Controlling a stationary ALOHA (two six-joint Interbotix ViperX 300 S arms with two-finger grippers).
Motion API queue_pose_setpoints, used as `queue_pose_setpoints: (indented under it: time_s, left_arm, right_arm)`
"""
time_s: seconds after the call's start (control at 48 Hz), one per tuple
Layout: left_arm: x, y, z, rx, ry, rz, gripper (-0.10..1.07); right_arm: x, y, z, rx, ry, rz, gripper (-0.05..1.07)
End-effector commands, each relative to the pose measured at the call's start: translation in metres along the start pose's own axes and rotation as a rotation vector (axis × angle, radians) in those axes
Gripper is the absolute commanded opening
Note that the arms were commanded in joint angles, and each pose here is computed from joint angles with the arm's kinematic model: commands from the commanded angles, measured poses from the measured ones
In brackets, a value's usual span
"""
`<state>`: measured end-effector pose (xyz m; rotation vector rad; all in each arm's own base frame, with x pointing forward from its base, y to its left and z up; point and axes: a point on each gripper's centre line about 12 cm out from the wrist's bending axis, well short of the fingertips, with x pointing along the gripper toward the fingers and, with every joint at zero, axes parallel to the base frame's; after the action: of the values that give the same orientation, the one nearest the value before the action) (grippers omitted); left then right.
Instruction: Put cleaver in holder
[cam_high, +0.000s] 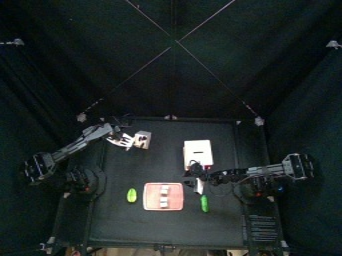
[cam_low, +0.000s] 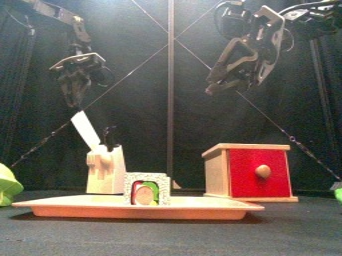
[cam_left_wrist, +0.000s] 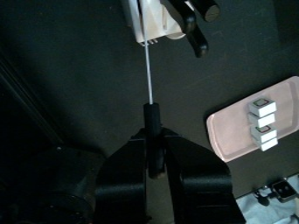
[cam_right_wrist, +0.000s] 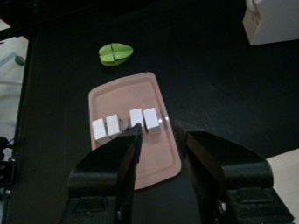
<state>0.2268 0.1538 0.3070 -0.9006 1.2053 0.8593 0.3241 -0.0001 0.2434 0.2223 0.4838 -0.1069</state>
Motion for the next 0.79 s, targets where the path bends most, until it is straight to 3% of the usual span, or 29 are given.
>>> queue_pose_setpoints:
  time_s: [0.0, 0.396, 0.542, 0.771]
  left_arm:
    - [-0.008, -0.003, 0.007, -0.003, -0.024, -0.019, 0.09]
    - [-0.001, -0.002, 0.019, -0.030, -0.006, -0.008, 0.10]
    - [0.001, -0.001, 0.025, -0.056, 0.034, -0.011, 0.10]
    - [0.009, -0.005, 0.036, -0.003, 0.077, -0.015, 0.10]
  right_arm:
    - [-0.003, 0.001, 0.006, 0.000, -0.019, 0.008, 0.75]
    - [-0.003, 0.001, 0.005, 0.001, -0.018, 0.006, 0.75]
    - [-0.003, 0.000, 0.005, 0.001, -0.017, 0.006, 0.75]
    - [-0.003, 0.001, 0.004, 0.000, -0.015, 0.006, 0.75]
